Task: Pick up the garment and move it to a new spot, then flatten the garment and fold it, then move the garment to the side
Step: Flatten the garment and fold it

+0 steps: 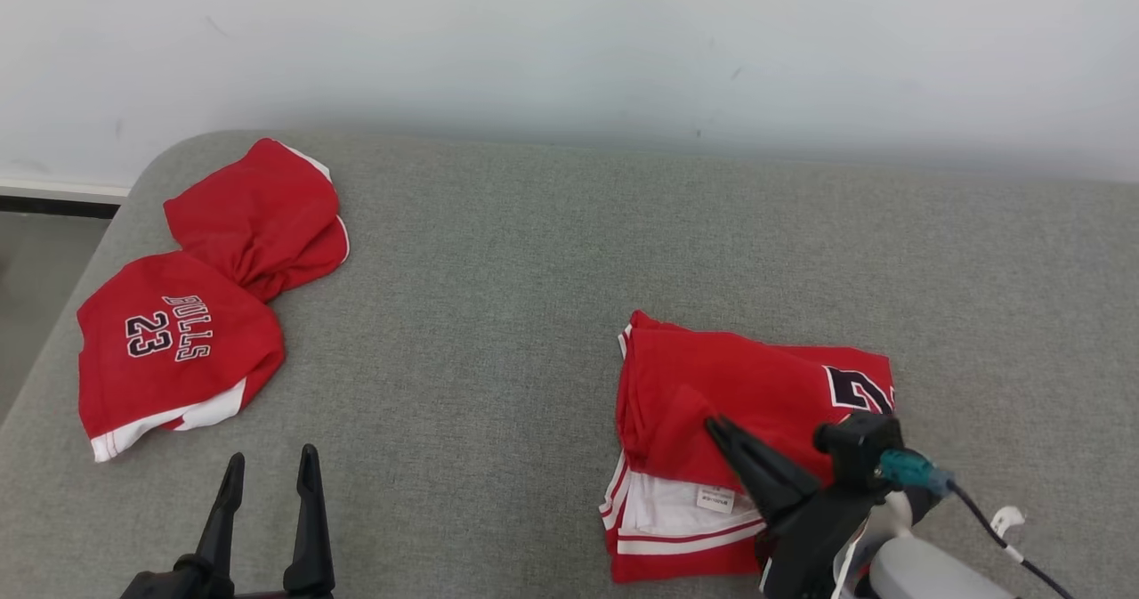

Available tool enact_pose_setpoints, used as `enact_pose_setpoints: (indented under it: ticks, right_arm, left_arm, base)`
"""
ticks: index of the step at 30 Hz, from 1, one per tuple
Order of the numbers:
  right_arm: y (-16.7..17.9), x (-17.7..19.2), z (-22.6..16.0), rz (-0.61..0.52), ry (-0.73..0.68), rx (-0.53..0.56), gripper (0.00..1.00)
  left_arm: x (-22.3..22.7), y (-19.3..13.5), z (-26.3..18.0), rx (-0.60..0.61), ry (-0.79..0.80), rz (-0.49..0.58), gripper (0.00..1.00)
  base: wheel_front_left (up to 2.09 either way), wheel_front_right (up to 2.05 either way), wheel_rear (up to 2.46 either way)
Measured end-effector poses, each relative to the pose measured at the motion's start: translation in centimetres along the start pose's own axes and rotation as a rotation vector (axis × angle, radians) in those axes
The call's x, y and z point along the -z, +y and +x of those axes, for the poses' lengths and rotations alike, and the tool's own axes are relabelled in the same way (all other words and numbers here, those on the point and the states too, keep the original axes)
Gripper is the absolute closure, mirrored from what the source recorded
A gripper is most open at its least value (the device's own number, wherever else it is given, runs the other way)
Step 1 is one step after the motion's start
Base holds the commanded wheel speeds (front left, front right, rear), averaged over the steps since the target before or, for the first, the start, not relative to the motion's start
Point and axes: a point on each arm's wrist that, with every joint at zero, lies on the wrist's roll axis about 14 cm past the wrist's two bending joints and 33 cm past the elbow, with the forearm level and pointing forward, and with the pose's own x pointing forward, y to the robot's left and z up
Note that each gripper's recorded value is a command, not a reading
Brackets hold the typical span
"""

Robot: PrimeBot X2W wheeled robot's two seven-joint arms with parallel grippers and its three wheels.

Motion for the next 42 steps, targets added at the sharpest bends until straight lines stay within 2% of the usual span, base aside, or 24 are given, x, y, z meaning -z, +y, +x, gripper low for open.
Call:
enact_pose_setpoints:
  ticks: [4,5,6,7,8,13,18,22,27,35,42]
  right_arm:
    - [1.6,1.1,-0.6,0.01,0.01,-0.046,0.98]
    - [2.1,1.5,-0.7,0.011,0.015,-0.059,0.8]
    - [2.5,1.8,-0.8,0.013,0.018,-0.071,0.71]
    - [2.8,2.1,-1.0,0.015,0.025,-0.078,0.33]
    - [3.0,2.4,-1.1,0.019,0.027,-0.082,0.0]
    - [3.7,2.5,-1.3,0.039,0.01,-0.088,0.0]
    - [2.1,-0.3,-1.5,0.048,-0.088,-0.033,0.0]
    - [-0.2,-3.3,-2.4,0.051,-0.199,0.05,0.0]
    - [-3.2,-4.9,-4.9,0.067,-0.295,0.185,0.0]
    - [-6.8,-5.1,-9.8,0.093,-0.376,0.394,0.0]
    - [-7.0,-4.5,-12.7,0.104,-0.405,0.478,0.0]
  left_arm:
    - [0.1,-0.2,0.1,0.006,0.004,-0.001,0.0]
    - [0.2,-0.3,0.2,0.008,0.005,-0.001,0.0]
    - [0.2,-0.4,0.2,0.011,0.006,-0.002,0.0]
    - [0.3,-0.4,0.3,0.012,0.007,-0.002,0.0]
    - [0.3,-0.4,0.3,0.013,0.008,-0.002,0.0]
    - [0.5,-0.7,0.6,0.023,0.012,-0.003,0.0]
    - [0.5,-1.1,1.0,0.035,0.012,0.0,0.0]
    - [0.5,-1.4,1.3,0.045,0.01,0.0,0.0]
    - [0.5,-2.0,1.7,0.063,0.006,0.001,0.0]
    - [0.3,-3.2,1.8,0.106,0.0,0.019,0.0]
    - [0.5,-4.4,1.3,0.148,0.008,0.039,0.0]
  base:
    - [0.0,0.0,0.0]
    - [0.0,0.0,0.0]
    - [0.0,0.0,0.0]
    - [0.0,0.0,0.0]
    - [0.0,0.0,0.0]
    - [0.0,0.0,0.0]
    - [0.0,0.0,0.0]
    - [0.0,0.0,0.0]
    - [0.0,0.0,0.0]
    - [0.0,0.0,0.0]
    - [0.0,0.0,0.0]
